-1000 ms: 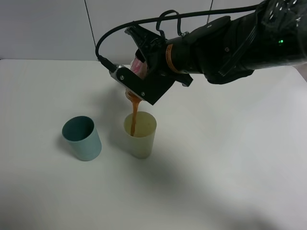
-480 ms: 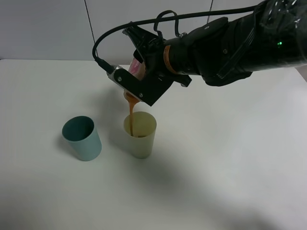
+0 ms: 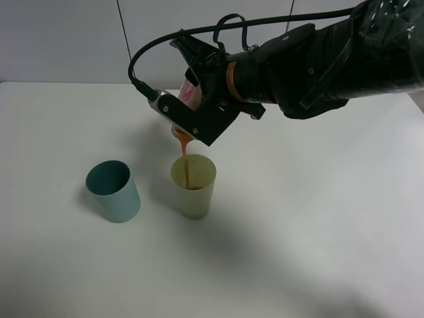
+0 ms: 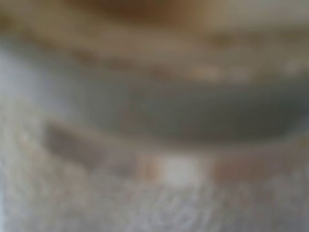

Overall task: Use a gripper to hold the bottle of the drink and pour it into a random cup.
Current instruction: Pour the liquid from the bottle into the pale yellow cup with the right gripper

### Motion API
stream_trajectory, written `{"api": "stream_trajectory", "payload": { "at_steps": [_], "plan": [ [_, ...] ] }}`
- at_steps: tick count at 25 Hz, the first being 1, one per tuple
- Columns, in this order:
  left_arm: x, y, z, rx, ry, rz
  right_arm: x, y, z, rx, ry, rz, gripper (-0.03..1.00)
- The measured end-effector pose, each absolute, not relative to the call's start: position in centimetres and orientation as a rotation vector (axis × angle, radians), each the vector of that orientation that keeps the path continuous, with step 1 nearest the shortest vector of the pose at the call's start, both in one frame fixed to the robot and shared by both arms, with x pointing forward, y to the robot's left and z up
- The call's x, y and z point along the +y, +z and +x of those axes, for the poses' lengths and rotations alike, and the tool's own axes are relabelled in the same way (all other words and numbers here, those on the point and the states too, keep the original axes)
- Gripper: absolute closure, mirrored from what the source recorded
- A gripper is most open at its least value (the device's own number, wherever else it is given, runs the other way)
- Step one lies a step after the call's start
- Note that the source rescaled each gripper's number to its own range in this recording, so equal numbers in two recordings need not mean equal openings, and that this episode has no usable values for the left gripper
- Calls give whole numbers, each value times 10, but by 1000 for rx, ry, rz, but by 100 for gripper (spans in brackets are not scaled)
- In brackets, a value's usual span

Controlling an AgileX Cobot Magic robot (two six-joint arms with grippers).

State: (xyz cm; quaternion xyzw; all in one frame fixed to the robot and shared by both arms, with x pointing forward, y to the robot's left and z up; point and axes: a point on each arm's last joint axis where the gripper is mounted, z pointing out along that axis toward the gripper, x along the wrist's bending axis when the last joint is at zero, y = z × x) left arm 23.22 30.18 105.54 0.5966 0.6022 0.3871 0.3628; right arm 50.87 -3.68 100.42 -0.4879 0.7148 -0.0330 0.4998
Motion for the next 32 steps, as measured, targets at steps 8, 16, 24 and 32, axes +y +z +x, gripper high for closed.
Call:
{"api": "stream_trajectory", "payload": {
  "at_steps": [8,16,24,32],
  "plan": [
    [302,1055,232,1550,997,1536,-37,1004,509,1729,-82,-1179,96],
    [302,1055,232,1550,997,1536,-37,1004,509,1718,-94,-1195,96],
    [302,1055,232,1550,997,1536,-37,1004,509,1672,-144,-1261,96],
    [302,1055,232,1550,997,1536,-37,1004,509,1654,-161,-1285,96]
  ]
}}
